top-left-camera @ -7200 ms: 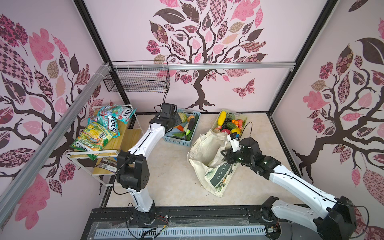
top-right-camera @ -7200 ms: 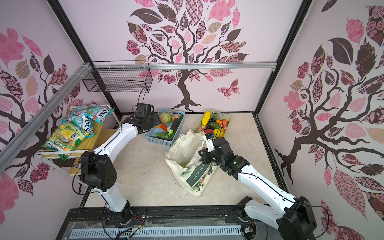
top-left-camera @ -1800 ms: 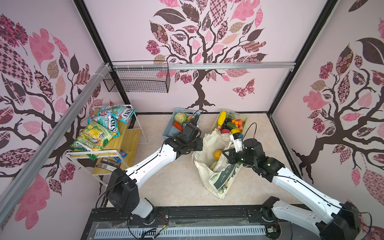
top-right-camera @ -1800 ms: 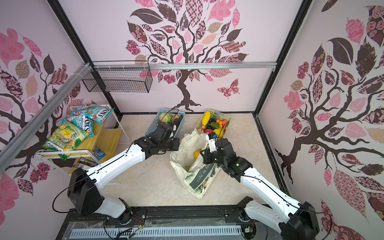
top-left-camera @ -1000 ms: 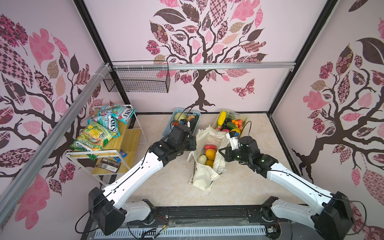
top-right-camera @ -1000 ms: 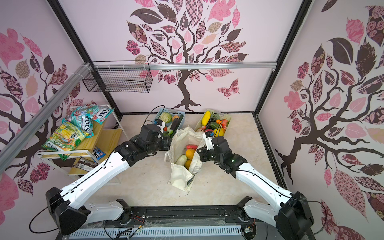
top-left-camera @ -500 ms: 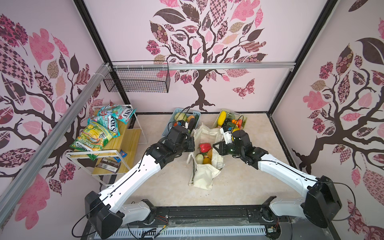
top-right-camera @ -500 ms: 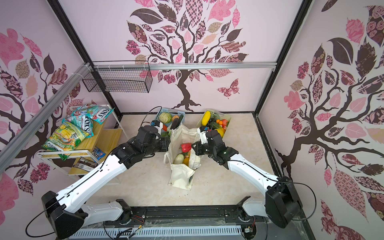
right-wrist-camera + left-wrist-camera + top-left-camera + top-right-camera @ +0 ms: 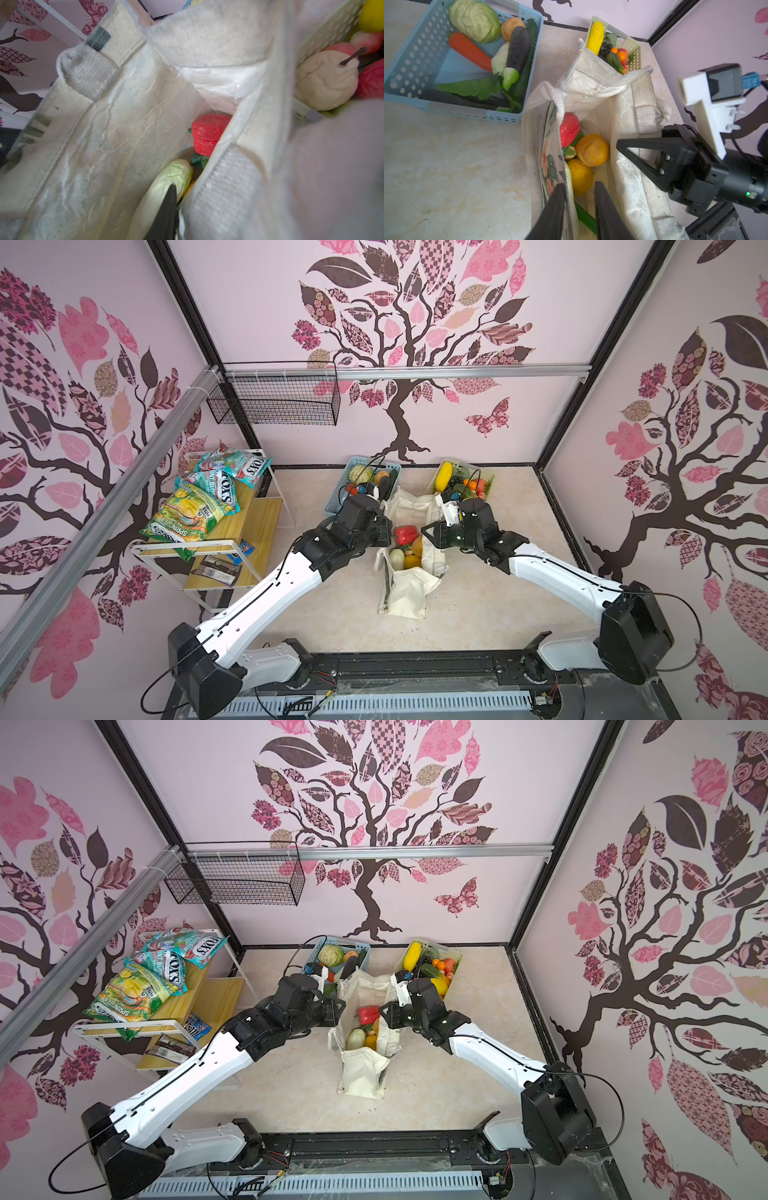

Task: Place the food into the grocery bag and tie it
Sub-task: 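Pull the bag rims together with both grippers, closing the bag opening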

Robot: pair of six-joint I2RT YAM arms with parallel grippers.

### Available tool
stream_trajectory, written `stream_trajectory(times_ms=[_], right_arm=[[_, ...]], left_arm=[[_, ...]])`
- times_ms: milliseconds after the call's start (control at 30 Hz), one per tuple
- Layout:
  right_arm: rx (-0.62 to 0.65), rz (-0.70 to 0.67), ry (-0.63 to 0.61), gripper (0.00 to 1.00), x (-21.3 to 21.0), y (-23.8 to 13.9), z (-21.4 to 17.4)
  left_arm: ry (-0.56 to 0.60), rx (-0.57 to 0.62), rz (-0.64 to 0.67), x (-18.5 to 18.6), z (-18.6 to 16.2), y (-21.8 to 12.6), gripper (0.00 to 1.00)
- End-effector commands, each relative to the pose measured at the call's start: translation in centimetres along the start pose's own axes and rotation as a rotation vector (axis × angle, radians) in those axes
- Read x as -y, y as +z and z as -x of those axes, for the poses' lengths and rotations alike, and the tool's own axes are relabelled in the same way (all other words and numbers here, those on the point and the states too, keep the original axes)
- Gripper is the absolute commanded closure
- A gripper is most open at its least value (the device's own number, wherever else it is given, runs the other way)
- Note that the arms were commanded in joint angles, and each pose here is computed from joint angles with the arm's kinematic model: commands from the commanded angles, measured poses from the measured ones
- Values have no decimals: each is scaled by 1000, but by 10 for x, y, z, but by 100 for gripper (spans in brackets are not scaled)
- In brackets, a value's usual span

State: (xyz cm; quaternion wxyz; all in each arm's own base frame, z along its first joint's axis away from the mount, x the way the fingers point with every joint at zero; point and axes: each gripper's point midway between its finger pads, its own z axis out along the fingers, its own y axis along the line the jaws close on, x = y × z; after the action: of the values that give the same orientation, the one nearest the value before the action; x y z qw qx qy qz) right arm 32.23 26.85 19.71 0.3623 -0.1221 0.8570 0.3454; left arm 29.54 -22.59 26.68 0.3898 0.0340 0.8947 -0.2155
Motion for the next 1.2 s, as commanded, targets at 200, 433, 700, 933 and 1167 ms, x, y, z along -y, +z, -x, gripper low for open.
stream_trajectory(times_ms=[200,433,700,933,1167], right_arm=[[14,-2,-14,79,-4,-5,4],[12,4,-7,79,-4,-4,4],[6,15,2,79,-5,-3,1],[8,2,-11,73,-3,-4,1],[46,-50,-66,59,-4,-16,21]], left_arm=[[48,32,150,-31,19,3,40],[70,-32,121,-23,9,27,37],[51,-60,95,-18,1,45,54],[19,-29,102,-22,2,42,90],[-38,23,123,-32,2,29,100]])
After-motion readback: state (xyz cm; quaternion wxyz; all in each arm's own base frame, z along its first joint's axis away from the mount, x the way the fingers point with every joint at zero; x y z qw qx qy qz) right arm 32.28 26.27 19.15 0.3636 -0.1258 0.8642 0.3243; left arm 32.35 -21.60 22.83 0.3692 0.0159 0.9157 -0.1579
